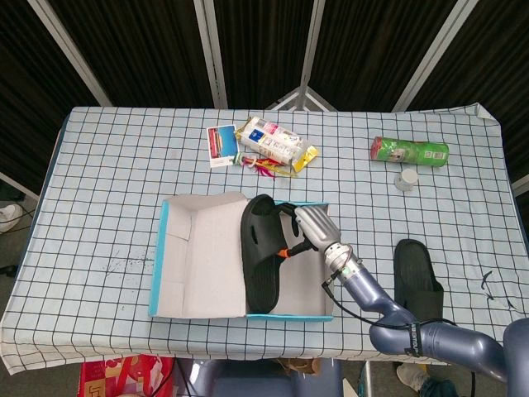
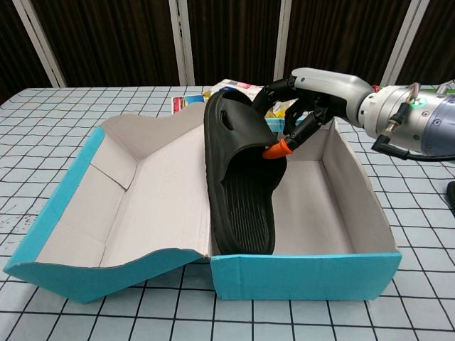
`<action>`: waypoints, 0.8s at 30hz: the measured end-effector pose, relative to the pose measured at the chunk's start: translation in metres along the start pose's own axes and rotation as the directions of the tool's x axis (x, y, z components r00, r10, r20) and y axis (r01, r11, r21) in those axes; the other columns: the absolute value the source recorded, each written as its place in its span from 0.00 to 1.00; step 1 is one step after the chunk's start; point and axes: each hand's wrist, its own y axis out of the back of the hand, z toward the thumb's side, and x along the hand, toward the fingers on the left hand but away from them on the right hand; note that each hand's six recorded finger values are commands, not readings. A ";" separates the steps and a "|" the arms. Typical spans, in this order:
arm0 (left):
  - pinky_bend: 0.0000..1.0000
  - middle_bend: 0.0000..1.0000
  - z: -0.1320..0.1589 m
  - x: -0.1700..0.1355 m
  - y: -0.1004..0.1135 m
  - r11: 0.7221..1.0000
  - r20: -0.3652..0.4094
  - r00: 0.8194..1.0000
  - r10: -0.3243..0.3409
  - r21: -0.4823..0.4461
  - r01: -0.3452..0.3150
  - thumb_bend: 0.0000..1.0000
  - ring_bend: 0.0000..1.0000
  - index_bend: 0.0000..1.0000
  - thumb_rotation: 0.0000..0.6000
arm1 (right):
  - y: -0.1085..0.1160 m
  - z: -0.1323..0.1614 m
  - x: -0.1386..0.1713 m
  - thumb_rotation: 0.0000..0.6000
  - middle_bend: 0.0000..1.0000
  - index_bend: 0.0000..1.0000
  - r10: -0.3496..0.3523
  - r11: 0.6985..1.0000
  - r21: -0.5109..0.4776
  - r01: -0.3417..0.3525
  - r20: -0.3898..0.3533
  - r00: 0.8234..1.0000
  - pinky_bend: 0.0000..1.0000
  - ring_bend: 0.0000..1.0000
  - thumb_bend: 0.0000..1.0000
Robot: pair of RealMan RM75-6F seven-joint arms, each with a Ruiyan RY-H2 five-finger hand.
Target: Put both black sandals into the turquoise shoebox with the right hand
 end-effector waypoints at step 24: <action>0.13 0.06 -0.001 0.001 0.000 1.000 -0.006 1.000 -0.001 0.002 0.001 0.37 0.03 0.15 1.00 | -0.004 0.000 0.001 1.00 0.65 0.77 0.028 1.000 0.001 -0.028 0.013 1.000 0.53 0.73 0.56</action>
